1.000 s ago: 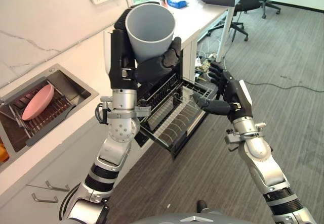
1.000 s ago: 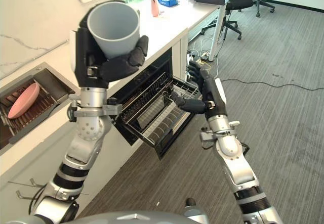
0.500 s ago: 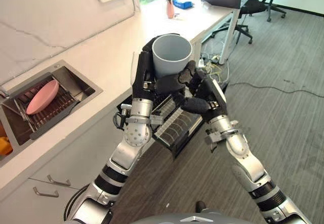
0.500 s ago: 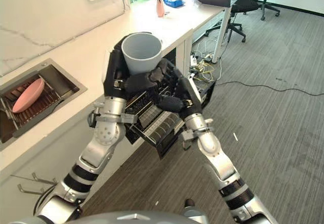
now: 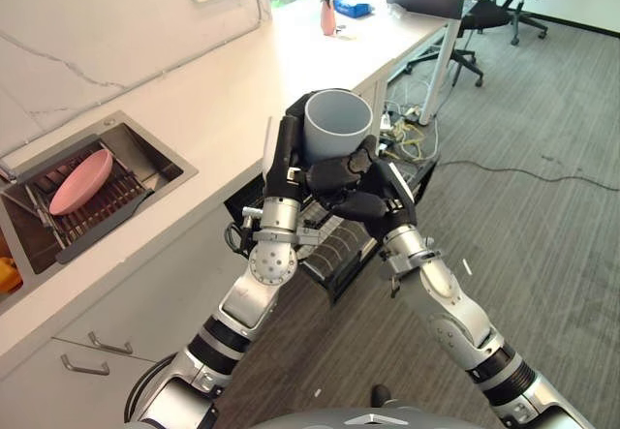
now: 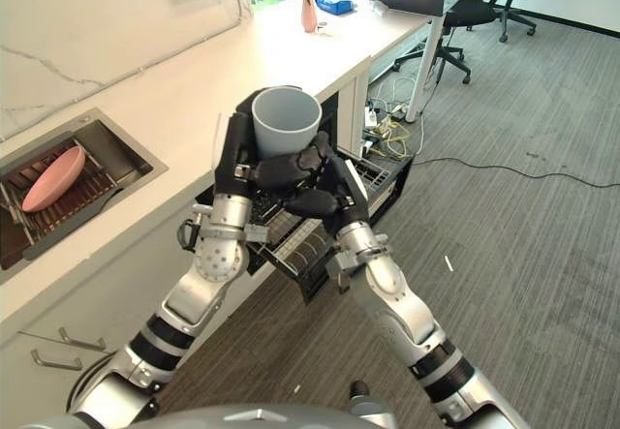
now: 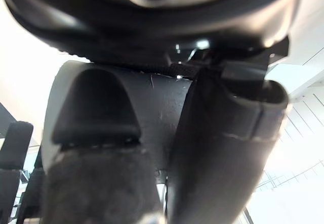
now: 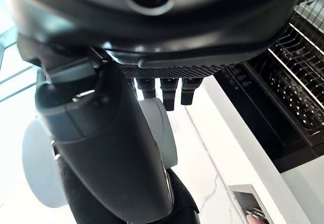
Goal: Place the dishes in the dishwasher.
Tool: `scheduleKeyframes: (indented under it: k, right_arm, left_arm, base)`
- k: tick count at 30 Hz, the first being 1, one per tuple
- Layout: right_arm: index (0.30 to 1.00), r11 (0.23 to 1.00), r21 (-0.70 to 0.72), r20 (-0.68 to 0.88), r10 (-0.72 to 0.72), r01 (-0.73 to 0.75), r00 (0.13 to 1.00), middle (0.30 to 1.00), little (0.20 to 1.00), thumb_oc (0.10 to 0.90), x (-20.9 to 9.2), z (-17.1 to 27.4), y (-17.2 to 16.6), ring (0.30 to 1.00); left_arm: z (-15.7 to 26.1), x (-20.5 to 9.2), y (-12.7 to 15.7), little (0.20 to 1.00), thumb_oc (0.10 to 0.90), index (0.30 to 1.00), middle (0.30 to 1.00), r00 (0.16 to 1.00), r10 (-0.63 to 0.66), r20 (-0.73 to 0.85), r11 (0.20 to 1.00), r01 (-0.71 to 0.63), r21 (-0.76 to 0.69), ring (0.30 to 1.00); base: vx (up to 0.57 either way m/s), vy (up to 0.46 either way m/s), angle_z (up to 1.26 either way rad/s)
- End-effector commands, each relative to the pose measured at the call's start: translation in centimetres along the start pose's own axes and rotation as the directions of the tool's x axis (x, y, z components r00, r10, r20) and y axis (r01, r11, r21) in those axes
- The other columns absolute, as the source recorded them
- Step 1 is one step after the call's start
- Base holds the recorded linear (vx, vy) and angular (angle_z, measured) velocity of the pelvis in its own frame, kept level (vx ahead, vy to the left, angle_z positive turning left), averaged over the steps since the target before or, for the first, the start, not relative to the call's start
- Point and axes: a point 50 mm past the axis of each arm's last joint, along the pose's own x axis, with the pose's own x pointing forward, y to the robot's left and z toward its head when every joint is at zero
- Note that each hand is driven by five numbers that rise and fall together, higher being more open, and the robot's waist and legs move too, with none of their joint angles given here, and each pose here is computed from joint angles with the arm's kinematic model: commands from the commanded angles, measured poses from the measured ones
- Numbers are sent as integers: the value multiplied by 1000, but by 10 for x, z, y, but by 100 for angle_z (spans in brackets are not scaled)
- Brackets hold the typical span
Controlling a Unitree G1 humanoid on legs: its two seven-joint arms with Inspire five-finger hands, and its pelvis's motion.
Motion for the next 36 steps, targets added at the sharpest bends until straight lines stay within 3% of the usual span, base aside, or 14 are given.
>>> scheduleKeyframes:
  k: [1, 6, 7, 8, 9, 11, 12, 26, 27, 28, 29, 30, 33, 36]
  right_arm:
    - [900, 942, 70, 400, 274, -327, 875, 900, 900, 800, 25, 72, 73, 900]
    - [900, 941, 147, 460, 208, -305, 863, 900, 900, 800, 27, 81, 77, 900]
    - [806, 939, 158, 466, 202, -306, 861, 806, 806, 737, 27, 82, 78, 806]
    - [806, 939, 158, 466, 202, -306, 861, 806, 806, 737, 27, 82, 78, 806]
    - [432, 935, 188, 478, 180, -300, 860, 432, 432, 488, 27, 84, 79, 432]
    - [432, 935, 188, 478, 180, -300, 860, 432, 432, 488, 27, 84, 79, 432]
    - [300, 930, 235, 519, 127, -283, 845, 300, 300, 400, 27, 91, 80, 300]
    - [300, 951, 252, 602, -11, -177, 798, 300, 300, 400, 18, 104, 62, 300]
    - [300, 951, 258, 597, -19, -169, 802, 300, 300, 400, 18, 103, 60, 300]
    - [300, 950, 266, 590, -26, -164, 807, 300, 300, 400, 18, 102, 58, 300]
    - [300, 951, 266, 592, -31, -159, 805, 300, 300, 400, 17, 102, 57, 300]
    - [300, 960, 245, 600, -41, -135, 799, 300, 300, 400, 16, 104, 52, 300]
    - [300, 963, 242, 603, -52, -121, 796, 300, 300, 400, 15, 105, 49, 300]
    - [300, 998, 60, 676, -61, 28, 735, 300, 300, 400, 8, 120, 27, 300]
  left_arm:
    - [10, 16, -26, 300, 400, 300, 300, 983, -155, 102, 986, 147, 80, 300]
    - [-5, 2, -41, 300, 400, 300, 300, 975, -221, 24, 973, 219, 69, 300]
    - [-6, 0, -43, 300, 400, 300, 300, 973, -231, 18, 971, 229, 70, 300]
    - [-6, 0, -43, 300, 400, 300, 300, 973, -231, 18, 971, 229, 70, 300]
    - [-9, -3, -45, 300, 400, 300, 300, 971, -238, 3, 969, 237, 65, 300]
    - [-9, -3, -45, 300, 400, 300, 300, 971, -238, 3, 969, 237, 65, 300]
    - [-17, -11, -51, 300, 400, 300, 300, 966, -253, -46, 966, 255, 37, 300]
    - [-19, -17, -44, 300, 400, 300, 300, 974, -219, -63, 976, 219, -4, 300]
    - [-17, -16, -43, 338, 425, 338, 338, 975, -215, -56, 977, 215, -8, 338]
    - [-16, -16, -42, 514, 543, 514, 514, 976, -212, -55, 977, 211, -10, 514]
    - [-16, -16, -41, 815, 744, 815, 815, 976, -210, -56, 978, 209, -13, 815]
    - [-18, -18, -37, 900, 800, 900, 900, 978, -196, -67, 981, 196, -14, 900]
    - [-19, -19, -35, 900, 800, 900, 900, 979, -188, -74, 982, 187, -17, 900]
    - [-24, -21, -22, 900, 800, 900, 900, 985, -142, -98, 990, 140, -36, 900]
  base:
    - [0, 0, 0]
    - [0, 0, 0]
    - [0, 0, 0]
    - [0, 0, 0]
    - [0, 0, 0]
    - [0, 0, 0]
    - [0, 0, 0]
    - [-4, -2, 3]
    - [-5, -6, 6]
    - [-4, -6, 3]
    - [0, -8, 3]
    - [0, 0, 0]
    - [0, 0, 0]
    - [4, -1, 3]
